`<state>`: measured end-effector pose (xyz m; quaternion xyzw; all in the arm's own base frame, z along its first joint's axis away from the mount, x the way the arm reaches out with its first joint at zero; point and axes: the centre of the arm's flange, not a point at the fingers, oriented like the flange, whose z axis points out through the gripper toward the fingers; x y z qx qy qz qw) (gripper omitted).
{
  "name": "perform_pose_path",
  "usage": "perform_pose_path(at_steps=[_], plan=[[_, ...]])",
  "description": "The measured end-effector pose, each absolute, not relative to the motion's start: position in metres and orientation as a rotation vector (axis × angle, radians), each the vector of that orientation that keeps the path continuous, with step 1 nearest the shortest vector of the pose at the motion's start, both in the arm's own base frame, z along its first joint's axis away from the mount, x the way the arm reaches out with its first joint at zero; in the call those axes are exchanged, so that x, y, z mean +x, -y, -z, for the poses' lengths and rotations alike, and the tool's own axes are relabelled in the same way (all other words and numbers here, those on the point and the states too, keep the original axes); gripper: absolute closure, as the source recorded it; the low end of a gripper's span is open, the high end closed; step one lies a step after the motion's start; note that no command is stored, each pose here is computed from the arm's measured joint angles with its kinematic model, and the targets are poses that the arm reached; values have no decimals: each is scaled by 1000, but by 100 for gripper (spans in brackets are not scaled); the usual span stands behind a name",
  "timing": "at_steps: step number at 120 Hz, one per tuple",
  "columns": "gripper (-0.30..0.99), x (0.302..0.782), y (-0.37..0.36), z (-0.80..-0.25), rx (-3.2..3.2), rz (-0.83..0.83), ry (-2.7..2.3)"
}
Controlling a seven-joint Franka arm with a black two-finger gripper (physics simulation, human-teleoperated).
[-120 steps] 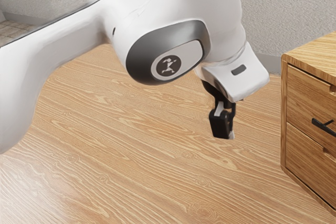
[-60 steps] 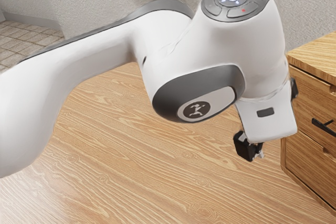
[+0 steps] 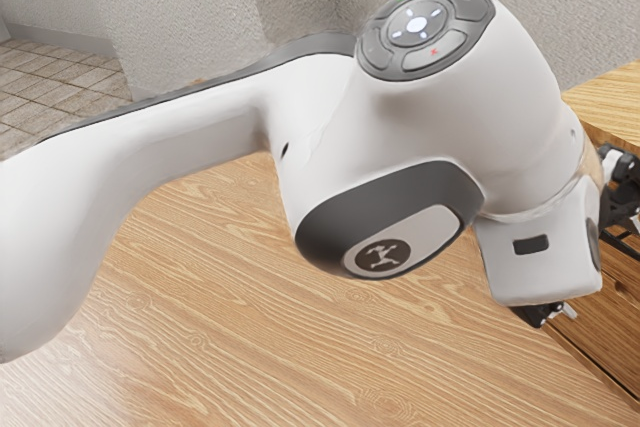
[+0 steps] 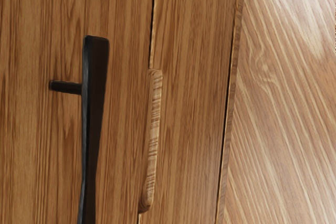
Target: Pull the drawer handle with one arm to open the drawer
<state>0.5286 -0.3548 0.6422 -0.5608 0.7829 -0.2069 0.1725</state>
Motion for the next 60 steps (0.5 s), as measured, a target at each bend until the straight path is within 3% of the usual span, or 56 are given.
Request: perform_pose_path(at_steps=[60], plan=[[0, 546, 368, -609, -1552, 626, -2320]])
